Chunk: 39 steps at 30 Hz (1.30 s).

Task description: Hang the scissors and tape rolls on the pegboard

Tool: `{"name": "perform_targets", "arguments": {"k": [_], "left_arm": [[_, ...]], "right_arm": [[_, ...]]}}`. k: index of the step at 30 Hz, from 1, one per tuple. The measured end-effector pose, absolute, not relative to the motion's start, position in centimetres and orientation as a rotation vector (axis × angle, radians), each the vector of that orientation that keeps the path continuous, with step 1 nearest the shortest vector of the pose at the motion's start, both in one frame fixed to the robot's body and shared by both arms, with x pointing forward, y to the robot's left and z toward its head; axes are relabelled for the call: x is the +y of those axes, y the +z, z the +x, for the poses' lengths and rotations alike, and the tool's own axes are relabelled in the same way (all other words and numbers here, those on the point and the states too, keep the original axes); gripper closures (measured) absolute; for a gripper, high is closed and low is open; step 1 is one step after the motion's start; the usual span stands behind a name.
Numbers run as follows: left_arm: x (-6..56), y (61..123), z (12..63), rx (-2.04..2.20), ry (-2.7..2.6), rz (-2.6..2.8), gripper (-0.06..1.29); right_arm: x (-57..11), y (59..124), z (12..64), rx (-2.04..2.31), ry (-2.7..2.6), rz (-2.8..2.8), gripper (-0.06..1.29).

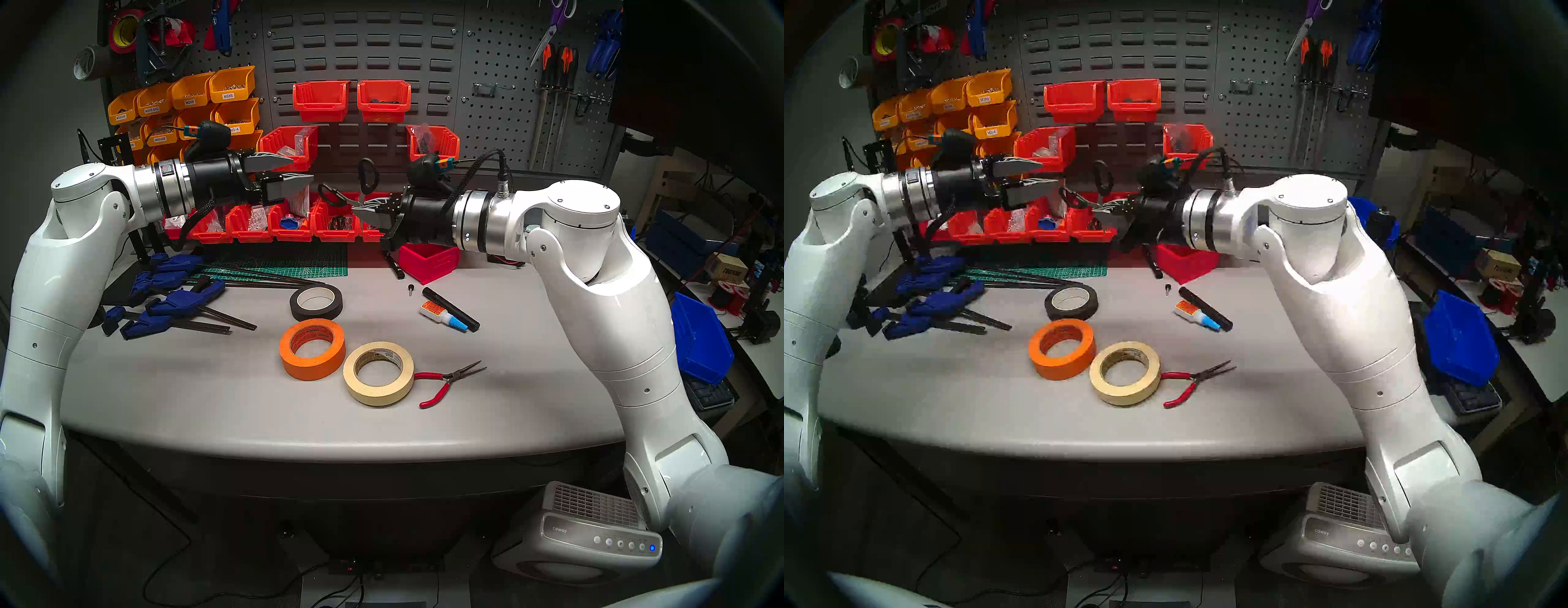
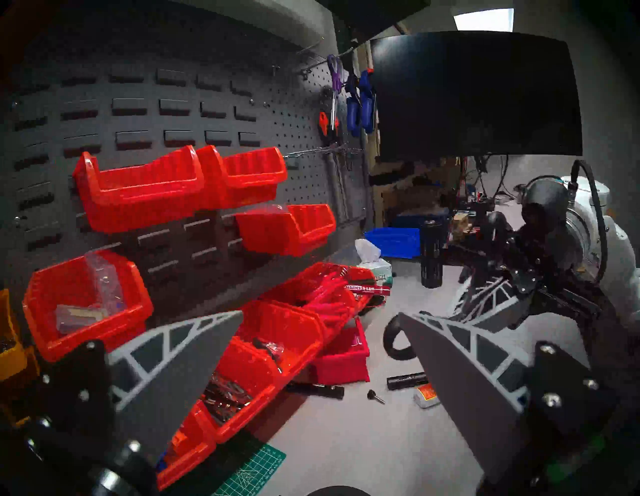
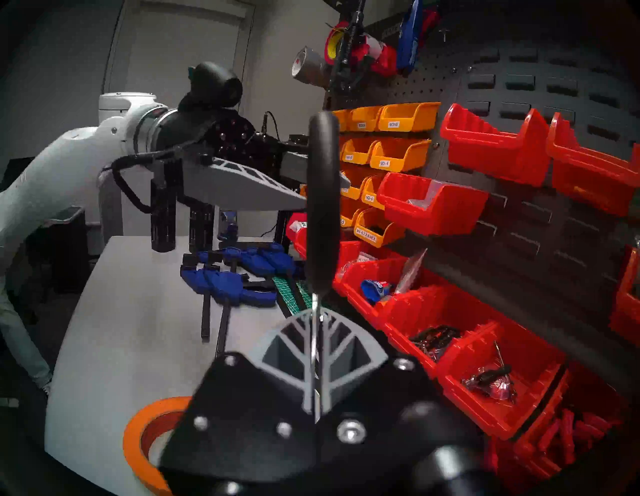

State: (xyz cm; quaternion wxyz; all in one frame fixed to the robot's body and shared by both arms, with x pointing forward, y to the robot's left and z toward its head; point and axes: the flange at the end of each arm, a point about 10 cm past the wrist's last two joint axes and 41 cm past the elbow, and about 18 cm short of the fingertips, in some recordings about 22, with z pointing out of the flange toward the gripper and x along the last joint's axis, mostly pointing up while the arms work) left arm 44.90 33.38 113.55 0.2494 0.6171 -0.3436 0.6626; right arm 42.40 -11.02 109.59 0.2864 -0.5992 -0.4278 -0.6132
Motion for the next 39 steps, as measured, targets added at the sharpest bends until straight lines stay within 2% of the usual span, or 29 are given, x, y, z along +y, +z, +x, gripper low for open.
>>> {"name": "perform_targets", "arguments": {"k": [13,29,39], "left_arm": [[35.0,112.6,44.8,-0.575,2.035,1.626,0.02],[33.9,107.0,42.9,-0.166,2.222,1.559,0.02],[33.2,104.0,41.6,0.006,2.294,1.587,0.02]], "right_arm": [[-16.4,110.6,41.7,-0.884,-1.733,-1.517,1.27],[-21.7,109.8,40.9,-0.471,-1.767,-1.282,1.27],[-24.2,108.0,42.4,-0.203,-1.753,-1.157,1.27]]}}
